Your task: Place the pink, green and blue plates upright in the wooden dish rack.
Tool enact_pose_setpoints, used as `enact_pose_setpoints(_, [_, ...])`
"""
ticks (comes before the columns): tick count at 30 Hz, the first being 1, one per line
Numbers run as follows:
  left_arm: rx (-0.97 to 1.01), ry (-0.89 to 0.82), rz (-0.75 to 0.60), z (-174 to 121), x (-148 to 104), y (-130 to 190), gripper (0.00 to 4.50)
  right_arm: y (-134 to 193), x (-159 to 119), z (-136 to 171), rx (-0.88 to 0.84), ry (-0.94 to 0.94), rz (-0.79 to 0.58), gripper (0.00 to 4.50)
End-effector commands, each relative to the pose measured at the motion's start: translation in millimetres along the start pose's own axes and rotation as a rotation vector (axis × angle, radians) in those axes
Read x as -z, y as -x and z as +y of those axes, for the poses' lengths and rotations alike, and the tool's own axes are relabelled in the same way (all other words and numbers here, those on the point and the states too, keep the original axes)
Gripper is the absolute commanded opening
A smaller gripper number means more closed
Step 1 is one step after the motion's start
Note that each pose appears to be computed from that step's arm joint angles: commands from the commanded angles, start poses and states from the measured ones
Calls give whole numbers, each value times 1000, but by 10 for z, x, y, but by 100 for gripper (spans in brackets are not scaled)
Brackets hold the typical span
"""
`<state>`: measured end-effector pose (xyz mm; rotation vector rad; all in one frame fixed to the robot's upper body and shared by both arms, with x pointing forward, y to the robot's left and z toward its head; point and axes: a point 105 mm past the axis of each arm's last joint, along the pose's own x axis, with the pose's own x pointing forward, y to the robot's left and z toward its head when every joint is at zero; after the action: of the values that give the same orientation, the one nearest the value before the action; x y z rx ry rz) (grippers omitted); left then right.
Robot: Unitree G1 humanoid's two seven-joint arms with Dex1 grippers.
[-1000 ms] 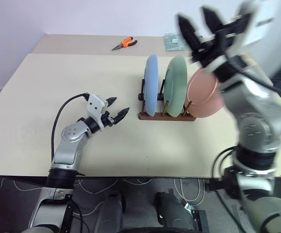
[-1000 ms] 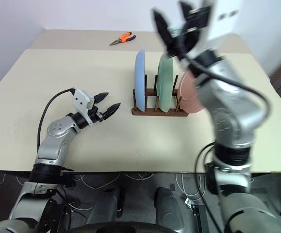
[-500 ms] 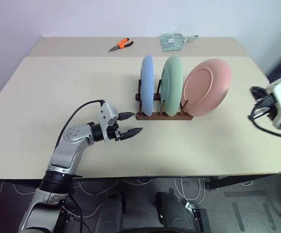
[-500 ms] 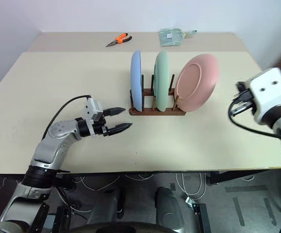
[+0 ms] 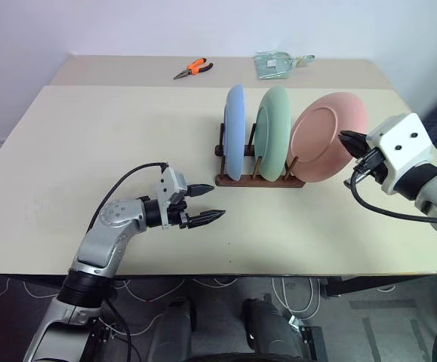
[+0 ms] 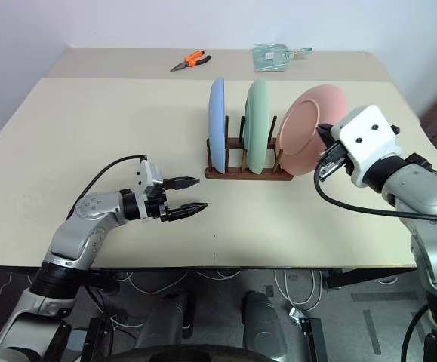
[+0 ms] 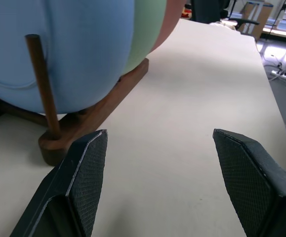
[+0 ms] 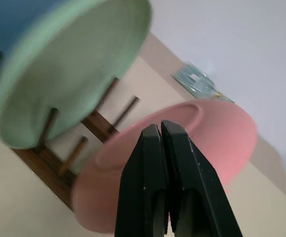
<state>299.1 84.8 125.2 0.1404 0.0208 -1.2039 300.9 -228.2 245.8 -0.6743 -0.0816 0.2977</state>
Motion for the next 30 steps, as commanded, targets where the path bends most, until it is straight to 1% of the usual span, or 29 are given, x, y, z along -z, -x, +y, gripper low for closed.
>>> enact_pose_setpoints(1, [-8,-41,-23,-4,-102,29,351,132,-75,-460,197,62,-16,4])
enact_pose_setpoints(3, [-8,-38,-21,-10,-86,25,351,163,22,-549,227,104,36,4])
enact_pose_setpoints(4, [-7,-36,-21,-15,-77,20,351,163,95,-542,218,126,67,4])
enact_pose_setpoints(6, [-4,-33,-22,-22,-67,9,351,148,210,-493,189,145,101,4])
enact_pose_setpoints(10, [-3,-32,-22,-19,-60,-5,351,69,316,-280,101,119,100,4])
enact_pose_setpoints(14, [-11,-34,-21,-6,-56,2,351,-28,251,-116,46,101,49,4])
enact_pose_setpoints(18, [-26,-34,-17,12,-48,25,351,-87,35,11,-6,73,-40,4])
enact_pose_setpoints(22, [-30,-34,-15,16,-41,31,351,-91,15,15,-9,84,-40,4])
enact_pose_setpoints(27, [-50,-45,-14,61,-32,15,351,-65,180,-40,20,75,16,4])
enact_pose_setpoints(29, [-100,-56,5,168,2,69,351,-7,357,-80,43,55,65,4])
enact_pose_setpoints(30, [-147,-70,23,270,30,136,351,44,475,-90,49,42,98,4])
